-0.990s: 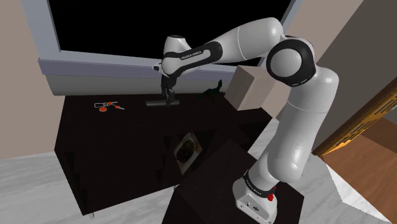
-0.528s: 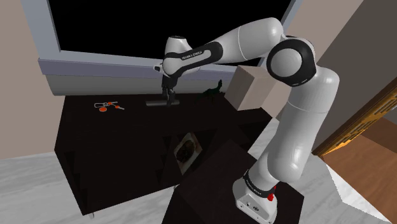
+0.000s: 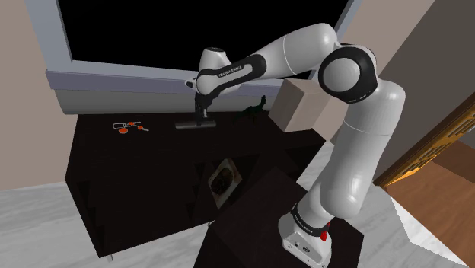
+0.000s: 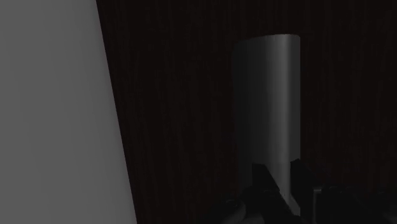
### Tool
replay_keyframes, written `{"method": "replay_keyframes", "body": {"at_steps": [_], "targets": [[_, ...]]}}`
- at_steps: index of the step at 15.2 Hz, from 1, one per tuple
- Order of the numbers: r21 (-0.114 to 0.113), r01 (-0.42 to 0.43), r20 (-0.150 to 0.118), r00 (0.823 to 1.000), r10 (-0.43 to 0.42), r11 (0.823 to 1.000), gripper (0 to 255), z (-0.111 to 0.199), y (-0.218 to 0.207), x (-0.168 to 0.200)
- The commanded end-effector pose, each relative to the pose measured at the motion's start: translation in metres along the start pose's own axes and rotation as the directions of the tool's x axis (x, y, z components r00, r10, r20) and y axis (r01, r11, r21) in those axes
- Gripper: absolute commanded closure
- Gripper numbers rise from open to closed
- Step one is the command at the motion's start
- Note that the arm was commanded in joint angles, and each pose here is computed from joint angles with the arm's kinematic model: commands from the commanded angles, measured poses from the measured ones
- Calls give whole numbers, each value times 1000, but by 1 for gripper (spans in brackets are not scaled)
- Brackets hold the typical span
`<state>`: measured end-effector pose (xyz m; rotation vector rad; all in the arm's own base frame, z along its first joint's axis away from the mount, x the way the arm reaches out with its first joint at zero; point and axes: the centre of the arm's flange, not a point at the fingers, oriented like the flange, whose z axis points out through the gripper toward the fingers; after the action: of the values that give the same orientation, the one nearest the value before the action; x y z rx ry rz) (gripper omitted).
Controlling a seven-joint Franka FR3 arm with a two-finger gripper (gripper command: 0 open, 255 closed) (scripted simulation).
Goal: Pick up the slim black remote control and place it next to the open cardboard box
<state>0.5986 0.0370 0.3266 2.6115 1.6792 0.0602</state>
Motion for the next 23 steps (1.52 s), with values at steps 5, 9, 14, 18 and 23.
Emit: {"method": "replay_keyframes", "body": {"at_steps": [5,9,14,18,23], "targets": [[12,-44,17,999,44,999,255,12,8,-14],[14,-43,17,999,43,999,255,4,19,-19],[14,-43,17,999,43,999,255,-22,21,-19],[14,-43,17,999,43,999,255,-43,22,-19],[14,-43,17,999,43,999,255,-70,23,-18]]}}
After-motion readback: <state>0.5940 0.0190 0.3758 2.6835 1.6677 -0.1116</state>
